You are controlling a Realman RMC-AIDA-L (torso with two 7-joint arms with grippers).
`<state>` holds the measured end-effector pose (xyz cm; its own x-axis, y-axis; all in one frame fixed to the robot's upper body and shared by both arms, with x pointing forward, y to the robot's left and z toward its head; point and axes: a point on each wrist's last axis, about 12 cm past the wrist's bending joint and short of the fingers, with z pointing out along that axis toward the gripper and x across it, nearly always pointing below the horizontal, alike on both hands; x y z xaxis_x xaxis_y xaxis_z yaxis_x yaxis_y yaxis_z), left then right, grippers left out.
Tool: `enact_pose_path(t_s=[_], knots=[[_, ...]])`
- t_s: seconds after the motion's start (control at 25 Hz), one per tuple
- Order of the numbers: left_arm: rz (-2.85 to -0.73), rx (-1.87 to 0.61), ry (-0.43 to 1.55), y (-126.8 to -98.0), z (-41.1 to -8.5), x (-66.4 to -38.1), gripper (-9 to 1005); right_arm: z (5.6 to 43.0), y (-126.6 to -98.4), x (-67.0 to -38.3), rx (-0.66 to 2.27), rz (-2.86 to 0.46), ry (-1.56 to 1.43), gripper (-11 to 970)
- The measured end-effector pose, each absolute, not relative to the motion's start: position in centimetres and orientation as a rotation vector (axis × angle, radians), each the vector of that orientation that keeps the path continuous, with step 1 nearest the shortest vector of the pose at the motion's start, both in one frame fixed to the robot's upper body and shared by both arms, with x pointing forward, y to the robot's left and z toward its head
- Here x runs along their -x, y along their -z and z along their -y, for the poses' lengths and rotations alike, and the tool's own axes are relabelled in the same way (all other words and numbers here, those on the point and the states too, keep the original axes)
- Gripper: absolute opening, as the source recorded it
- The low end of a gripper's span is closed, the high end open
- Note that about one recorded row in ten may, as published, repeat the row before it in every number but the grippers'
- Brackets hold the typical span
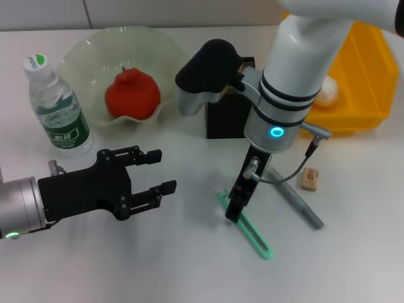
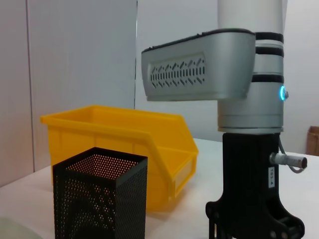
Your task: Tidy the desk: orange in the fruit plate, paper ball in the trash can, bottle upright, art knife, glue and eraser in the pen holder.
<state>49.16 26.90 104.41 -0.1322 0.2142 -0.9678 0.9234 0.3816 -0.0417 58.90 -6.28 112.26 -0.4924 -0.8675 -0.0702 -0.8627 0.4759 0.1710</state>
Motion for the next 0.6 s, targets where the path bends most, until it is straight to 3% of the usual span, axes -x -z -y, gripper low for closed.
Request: enact_pose_path(t_s=[0.6], knots=[[-1.606, -1.033, 0.863, -104.34, -26.79, -49.12, 604, 5.99, -112.10, -58.71, -1.588, 2.669, 0.285, 665]])
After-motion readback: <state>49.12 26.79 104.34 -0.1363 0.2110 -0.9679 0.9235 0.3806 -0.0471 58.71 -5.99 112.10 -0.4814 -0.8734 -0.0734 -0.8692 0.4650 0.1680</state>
